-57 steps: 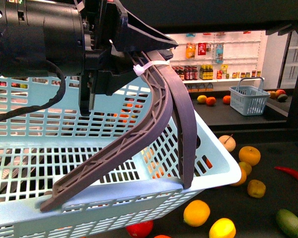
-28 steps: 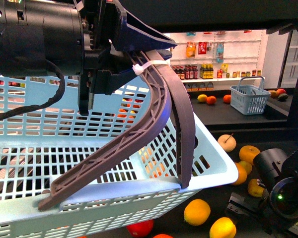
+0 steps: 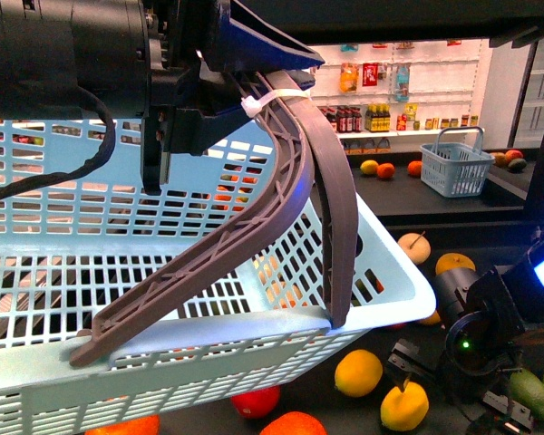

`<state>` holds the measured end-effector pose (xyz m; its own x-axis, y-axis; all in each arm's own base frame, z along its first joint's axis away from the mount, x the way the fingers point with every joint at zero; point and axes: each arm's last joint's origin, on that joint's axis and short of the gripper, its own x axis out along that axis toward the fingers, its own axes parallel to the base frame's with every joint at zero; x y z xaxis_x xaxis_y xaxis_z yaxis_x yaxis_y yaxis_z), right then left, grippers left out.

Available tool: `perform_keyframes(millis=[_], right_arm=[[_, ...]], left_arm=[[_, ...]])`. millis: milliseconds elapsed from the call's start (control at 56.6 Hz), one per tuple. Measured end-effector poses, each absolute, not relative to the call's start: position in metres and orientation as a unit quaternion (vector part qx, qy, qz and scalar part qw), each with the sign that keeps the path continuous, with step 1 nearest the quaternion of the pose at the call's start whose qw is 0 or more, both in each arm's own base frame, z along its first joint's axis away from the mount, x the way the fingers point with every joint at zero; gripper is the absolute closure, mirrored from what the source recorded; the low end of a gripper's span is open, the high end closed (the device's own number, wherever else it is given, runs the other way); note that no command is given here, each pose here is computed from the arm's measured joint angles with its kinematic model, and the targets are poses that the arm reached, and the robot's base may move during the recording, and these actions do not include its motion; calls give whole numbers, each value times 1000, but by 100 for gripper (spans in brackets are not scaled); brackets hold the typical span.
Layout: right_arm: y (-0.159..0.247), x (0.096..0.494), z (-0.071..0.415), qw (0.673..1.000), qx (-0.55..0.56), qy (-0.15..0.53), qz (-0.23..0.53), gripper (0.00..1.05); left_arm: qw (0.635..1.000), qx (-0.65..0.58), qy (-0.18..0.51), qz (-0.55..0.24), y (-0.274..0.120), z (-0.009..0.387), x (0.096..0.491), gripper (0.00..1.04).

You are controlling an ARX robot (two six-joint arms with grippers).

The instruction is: Pick lemon from shelf

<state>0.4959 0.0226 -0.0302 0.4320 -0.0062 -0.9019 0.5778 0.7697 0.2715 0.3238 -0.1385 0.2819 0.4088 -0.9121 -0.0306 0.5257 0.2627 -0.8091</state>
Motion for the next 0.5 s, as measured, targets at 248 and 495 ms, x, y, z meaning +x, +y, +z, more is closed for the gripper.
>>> perform_keyframes(millis=[248,495], right_arm=[[25,509,-39,796,292,497,-182,2],[35,519,-47,794,299,499,-178,2]], left_arm=[[752,-374,258,-477,-139,282,324,95],[752,-374,258,-478,-139,282,324,95]])
